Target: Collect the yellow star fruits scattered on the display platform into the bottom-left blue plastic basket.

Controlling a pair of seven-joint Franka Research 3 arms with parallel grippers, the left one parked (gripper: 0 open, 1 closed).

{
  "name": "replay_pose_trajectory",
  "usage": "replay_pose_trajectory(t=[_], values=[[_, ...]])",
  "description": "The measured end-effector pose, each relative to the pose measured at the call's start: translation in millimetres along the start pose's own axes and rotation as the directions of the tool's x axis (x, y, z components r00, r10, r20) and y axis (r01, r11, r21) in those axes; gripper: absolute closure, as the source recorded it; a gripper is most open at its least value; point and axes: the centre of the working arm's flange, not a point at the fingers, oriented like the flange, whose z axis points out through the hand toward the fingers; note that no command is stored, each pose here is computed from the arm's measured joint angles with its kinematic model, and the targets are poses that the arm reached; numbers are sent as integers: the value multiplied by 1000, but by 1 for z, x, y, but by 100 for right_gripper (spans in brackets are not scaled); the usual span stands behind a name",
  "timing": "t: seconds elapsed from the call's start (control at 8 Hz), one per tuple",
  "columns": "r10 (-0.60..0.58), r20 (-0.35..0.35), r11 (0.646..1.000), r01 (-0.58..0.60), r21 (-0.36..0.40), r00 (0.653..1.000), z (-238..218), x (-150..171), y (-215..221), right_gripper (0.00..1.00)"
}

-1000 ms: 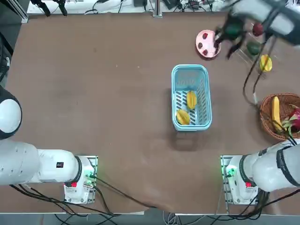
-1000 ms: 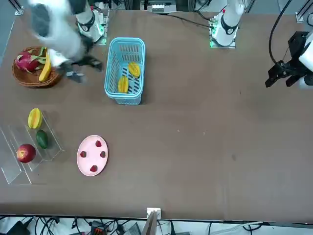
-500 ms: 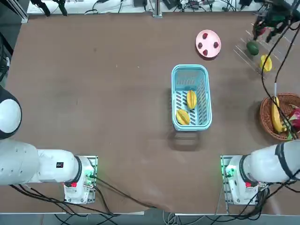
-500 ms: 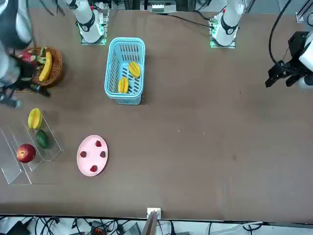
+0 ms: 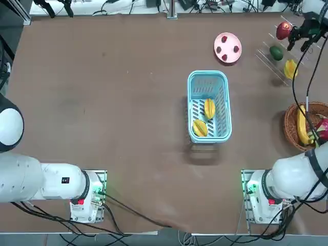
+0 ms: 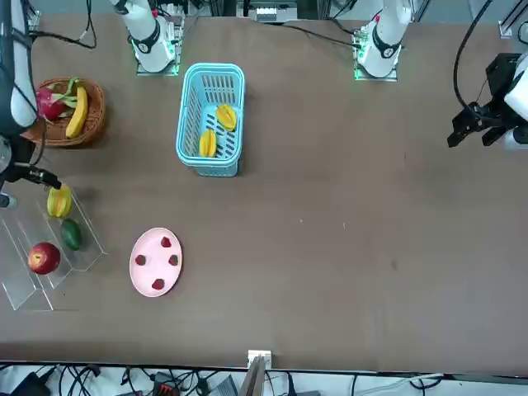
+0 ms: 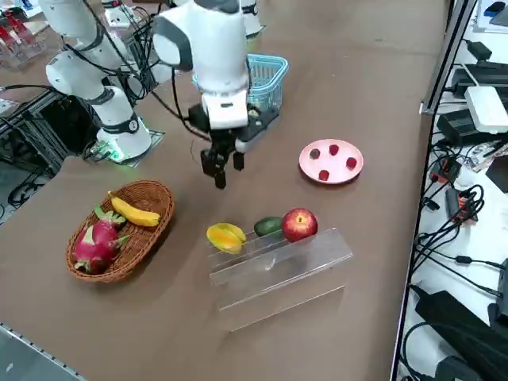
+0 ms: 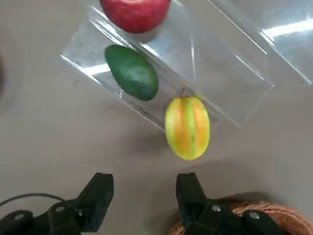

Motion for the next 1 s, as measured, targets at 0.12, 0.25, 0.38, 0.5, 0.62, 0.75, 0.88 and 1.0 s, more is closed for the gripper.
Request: replay_pose_trajectory(t=[0.12,0.25,0.38,0.5,0.62,0.75,0.88,1.0], values=[[-21,5,1000,21,0,1000,5,1,0,20],[-36,-9,999,36,-2,999,14,4,6,15],[-25,-38,1000,25,-7,999,29,6,21,8],[-11,-53,1000,11,-10,999,49,5,44,3],[-13,-49,1000,12,-11,999,68,0,69,2],[-21,-42,1000,20,-10,999,80,-4,82,0],[-15,-44,1000,15,0,999,88,-7,82,0],[-8,-52,1000,9,11,999,95,-10,79,0]])
